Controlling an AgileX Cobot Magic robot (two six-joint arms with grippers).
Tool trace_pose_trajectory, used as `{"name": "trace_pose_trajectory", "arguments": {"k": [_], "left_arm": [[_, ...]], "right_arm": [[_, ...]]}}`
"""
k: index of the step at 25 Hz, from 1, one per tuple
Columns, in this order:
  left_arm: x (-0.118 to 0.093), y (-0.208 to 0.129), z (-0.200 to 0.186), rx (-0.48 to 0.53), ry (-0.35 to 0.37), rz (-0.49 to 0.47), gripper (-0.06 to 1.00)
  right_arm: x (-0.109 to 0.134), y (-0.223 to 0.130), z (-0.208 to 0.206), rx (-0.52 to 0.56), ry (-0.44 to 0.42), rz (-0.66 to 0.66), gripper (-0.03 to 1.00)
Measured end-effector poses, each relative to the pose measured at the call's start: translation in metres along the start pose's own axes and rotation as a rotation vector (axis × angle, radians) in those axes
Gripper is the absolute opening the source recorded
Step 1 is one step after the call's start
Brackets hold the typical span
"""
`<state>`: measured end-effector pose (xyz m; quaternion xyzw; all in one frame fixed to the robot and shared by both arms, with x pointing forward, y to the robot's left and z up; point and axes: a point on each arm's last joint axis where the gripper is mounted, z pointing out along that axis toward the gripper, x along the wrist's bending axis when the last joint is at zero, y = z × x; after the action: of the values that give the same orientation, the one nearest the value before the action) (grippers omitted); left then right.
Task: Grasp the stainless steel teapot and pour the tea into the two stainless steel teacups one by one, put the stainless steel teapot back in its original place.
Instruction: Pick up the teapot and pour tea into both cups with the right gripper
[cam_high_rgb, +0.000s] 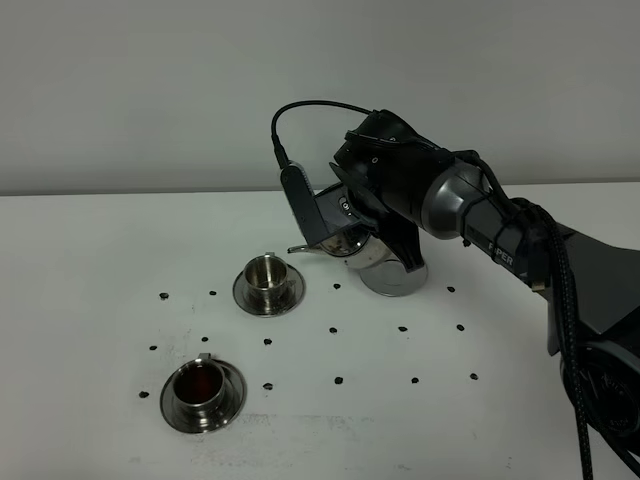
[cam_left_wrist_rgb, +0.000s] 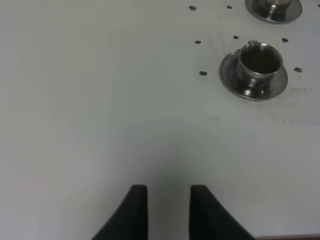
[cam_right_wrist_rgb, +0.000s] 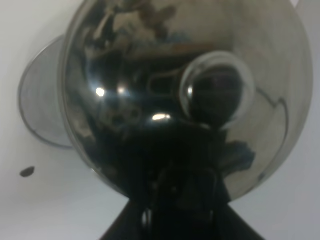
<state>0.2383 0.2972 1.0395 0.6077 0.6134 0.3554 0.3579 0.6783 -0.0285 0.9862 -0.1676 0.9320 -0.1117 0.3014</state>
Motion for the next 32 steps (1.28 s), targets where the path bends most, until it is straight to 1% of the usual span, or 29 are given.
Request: {"name": "trace_pose_trajectory", "arguments": {"k": [5, 17, 23, 32], "left_arm": [[0.000, 0.000, 0.000, 0.000, 0.000, 0.000, 0.24], [0.000, 0.000, 0.000, 0.000, 0.000, 0.000, 0.24], [0.000, 0.000, 0.000, 0.000, 0.000, 0.000, 0.24], [0.000, 0.000, 0.000, 0.000, 0.000, 0.000, 0.24]], "right_arm": [[0.001, 0.008, -0.004, -0.007, -0.007, -0.016, 0.19], [0.000, 0.014, -0.007, 0.009, -0.032, -0.053, 0.19], [-0.002, 0.012, -0.008, 0.038, -0.051, -0.074, 0.19], [-0.003, 0.010, -0.008, 0.054, -0.059, -0.087, 0.19]]}}
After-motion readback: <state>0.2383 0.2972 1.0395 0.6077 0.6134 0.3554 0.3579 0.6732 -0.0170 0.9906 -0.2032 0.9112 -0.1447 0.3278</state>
